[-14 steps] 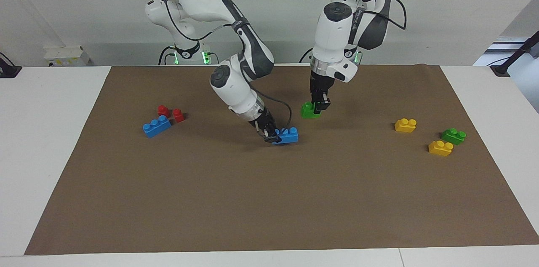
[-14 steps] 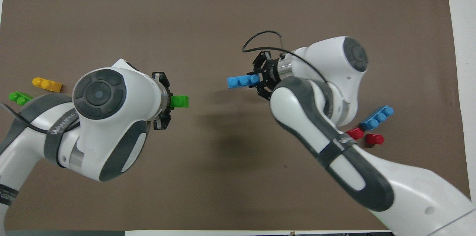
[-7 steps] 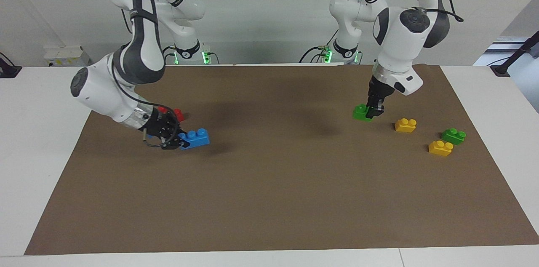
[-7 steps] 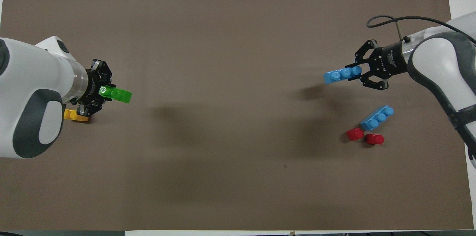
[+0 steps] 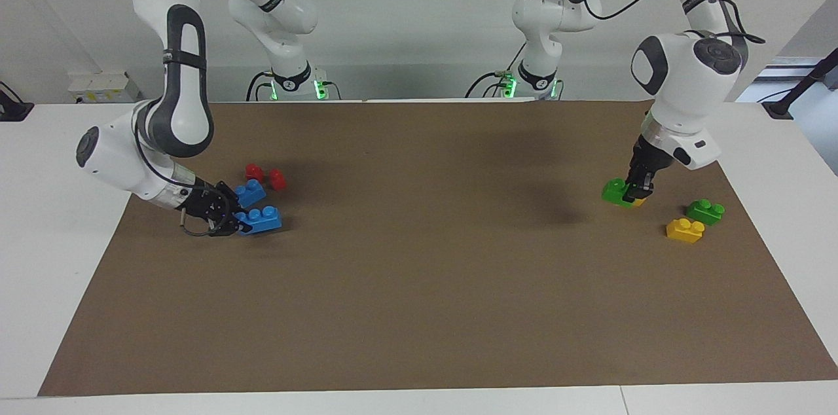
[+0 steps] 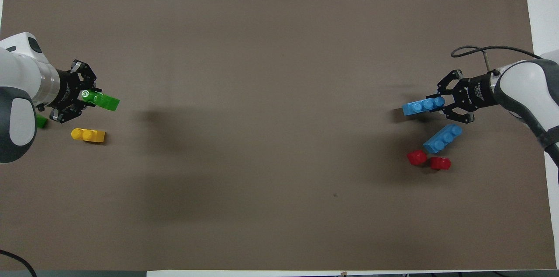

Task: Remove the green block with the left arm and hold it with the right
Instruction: 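Lower the green brick with the left gripper while the right gripper lowers blue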

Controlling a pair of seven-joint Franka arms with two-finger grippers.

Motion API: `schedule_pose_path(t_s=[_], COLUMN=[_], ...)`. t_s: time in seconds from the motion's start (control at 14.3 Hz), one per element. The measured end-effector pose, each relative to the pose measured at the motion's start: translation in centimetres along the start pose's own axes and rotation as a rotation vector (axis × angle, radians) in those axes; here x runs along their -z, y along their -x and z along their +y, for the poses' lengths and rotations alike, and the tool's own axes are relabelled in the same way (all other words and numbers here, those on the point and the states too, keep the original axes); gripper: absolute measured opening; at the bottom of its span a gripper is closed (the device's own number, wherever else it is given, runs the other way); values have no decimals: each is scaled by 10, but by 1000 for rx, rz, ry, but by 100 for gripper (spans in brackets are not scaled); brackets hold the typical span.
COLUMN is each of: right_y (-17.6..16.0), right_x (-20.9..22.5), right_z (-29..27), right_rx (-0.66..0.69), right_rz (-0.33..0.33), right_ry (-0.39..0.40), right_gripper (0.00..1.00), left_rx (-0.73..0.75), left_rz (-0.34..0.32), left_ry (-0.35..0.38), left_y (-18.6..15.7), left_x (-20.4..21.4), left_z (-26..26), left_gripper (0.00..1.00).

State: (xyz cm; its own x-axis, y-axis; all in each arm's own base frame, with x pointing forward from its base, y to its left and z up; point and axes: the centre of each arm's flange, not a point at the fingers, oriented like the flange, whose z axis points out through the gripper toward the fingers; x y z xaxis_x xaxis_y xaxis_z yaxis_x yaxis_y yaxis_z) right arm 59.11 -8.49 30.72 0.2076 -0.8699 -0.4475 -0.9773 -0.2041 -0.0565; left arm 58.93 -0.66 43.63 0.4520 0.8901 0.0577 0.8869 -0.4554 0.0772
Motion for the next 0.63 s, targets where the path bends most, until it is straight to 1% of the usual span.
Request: schedule_pose_path(t_s=[0.14,0.35,0.56,0.63], right_y=[0,1,2,2], right_x=[-11,-14,-14,-14], right_z=[3,4,4,4], right_rx=[-2,-2,-2,-2], right_rz=[7,4,4,3], right_ry=[3,8,9,9], right_gripper=[34,34,34,39], left_rx=[-13,-31,-47,-50], left_rz=[10,17,29,32], left_ry=[7,-3,-10,-8], left_y=[-18,-46,-56,-57], left_x=[-25,-52,-82,-92], left_z=[7,18,36,39], left_gripper=[35,35,35,35])
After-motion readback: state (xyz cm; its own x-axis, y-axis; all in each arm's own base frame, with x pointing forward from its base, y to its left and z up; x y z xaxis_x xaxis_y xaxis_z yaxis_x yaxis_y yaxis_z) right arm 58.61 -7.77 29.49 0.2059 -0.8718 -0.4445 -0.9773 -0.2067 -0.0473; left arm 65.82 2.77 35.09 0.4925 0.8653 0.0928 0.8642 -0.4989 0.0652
